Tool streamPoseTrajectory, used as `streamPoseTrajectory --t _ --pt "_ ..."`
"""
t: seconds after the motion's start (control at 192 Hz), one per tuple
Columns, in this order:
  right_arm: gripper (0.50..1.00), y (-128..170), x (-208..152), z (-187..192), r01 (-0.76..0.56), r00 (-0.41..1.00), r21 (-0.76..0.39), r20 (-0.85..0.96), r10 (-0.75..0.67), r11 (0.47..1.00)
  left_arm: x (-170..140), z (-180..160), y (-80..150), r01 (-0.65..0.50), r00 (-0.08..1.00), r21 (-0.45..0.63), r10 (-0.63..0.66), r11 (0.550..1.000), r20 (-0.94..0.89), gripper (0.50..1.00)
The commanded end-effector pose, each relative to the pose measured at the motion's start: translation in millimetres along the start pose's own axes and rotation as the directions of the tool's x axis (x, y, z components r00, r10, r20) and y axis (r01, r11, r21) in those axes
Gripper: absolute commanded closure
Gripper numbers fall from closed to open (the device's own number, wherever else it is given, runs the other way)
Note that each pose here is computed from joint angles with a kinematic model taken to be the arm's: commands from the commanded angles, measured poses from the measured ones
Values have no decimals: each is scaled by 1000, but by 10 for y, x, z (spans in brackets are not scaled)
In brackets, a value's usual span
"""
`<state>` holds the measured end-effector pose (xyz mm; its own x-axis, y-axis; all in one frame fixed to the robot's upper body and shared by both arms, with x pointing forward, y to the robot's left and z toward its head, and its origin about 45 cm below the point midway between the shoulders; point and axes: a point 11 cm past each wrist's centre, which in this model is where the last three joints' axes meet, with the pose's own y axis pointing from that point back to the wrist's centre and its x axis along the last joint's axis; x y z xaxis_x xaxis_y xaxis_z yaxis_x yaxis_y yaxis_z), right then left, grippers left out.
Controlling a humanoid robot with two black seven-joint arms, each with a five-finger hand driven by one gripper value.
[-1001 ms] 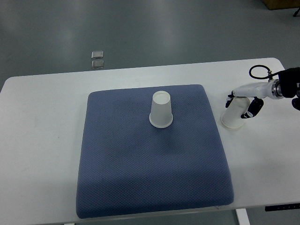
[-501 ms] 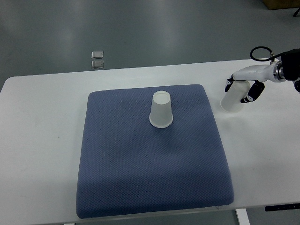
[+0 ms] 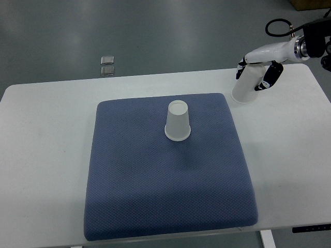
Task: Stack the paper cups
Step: 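Lift the cup with the right hand and carry it over the upside-down cup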
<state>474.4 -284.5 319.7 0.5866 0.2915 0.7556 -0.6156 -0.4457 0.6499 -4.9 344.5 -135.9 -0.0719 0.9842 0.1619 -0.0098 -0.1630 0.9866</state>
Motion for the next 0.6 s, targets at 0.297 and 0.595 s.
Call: streamPoseTrajectory --t 0.297,0.595 --pt "828 -29 628 -848 66 991 134 -123 -50 989 -2 0 0 0 1000 0 0 1000 0 500" --pt "824 -215 641 -1246 120 981 198 -171 -86 973 -2 0 0 0 1000 0 0 1000 0 500"
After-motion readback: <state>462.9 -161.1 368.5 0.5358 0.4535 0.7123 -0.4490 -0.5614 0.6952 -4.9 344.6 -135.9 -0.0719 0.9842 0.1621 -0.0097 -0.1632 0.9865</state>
